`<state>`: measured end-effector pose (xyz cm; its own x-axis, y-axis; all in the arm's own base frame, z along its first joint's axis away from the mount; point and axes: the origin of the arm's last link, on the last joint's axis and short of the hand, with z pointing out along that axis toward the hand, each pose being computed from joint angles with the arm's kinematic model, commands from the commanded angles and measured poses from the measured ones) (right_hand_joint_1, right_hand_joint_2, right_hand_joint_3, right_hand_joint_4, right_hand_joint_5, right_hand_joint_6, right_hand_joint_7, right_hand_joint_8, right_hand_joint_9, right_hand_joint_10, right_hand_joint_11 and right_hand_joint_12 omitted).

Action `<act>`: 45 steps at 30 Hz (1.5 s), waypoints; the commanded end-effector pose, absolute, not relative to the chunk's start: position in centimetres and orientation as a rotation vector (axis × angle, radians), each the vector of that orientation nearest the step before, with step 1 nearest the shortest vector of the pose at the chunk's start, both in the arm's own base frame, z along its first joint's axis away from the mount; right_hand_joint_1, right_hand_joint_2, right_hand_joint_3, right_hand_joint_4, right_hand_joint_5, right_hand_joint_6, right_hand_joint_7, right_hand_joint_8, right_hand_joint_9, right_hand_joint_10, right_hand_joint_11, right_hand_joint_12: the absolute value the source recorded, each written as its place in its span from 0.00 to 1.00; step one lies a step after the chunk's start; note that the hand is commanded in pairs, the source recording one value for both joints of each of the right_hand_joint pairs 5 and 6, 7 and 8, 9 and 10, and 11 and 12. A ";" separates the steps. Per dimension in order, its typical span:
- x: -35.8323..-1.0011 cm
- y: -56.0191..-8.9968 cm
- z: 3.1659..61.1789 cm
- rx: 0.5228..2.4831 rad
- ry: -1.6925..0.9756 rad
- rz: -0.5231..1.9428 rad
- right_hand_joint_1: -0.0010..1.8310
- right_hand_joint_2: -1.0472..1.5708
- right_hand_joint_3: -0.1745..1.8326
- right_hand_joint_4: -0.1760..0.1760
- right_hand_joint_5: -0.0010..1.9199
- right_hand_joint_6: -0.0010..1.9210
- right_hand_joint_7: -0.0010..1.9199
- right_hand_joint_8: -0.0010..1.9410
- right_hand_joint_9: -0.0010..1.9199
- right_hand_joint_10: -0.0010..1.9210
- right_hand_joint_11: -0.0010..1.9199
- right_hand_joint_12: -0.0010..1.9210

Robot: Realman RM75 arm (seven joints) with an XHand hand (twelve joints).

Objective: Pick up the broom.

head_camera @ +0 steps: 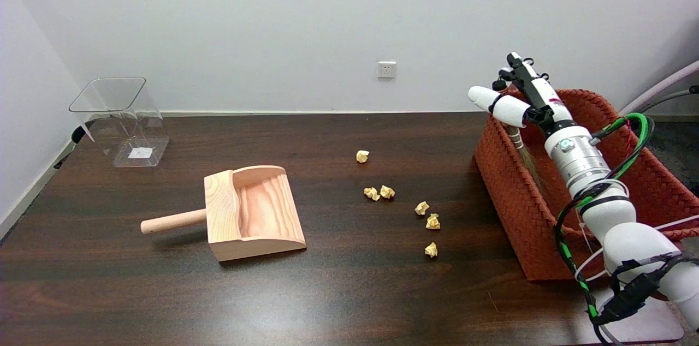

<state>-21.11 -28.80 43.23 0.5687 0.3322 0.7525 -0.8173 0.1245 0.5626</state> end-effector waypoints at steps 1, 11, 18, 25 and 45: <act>-22.2 -29.1 44.0 1.137 -0.525 0.869 0.38 0.77 0.00 0.50 0.00 0.00 0.14 0.14 0.00 0.00 0.00 0.00; -23.3 -29.0 44.2 1.111 -0.553 0.855 0.38 0.76 0.00 0.50 0.00 0.00 0.26 0.25 0.00 0.00 0.00 0.00; -23.6 -29.0 44.4 1.100 -0.554 0.854 0.38 0.78 0.00 0.50 0.10 0.10 0.52 0.52 0.10 0.10 0.10 0.10; -23.5 -29.1 44.5 1.101 -0.538 0.853 0.36 0.80 0.00 0.50 0.37 0.37 0.77 0.76 0.37 0.37 0.37 0.37; -20.0 -27.4 44.5 1.082 -0.318 0.966 0.42 0.80 0.00 0.50 0.99 0.99 1.00 0.99 0.99 0.99 0.99 0.99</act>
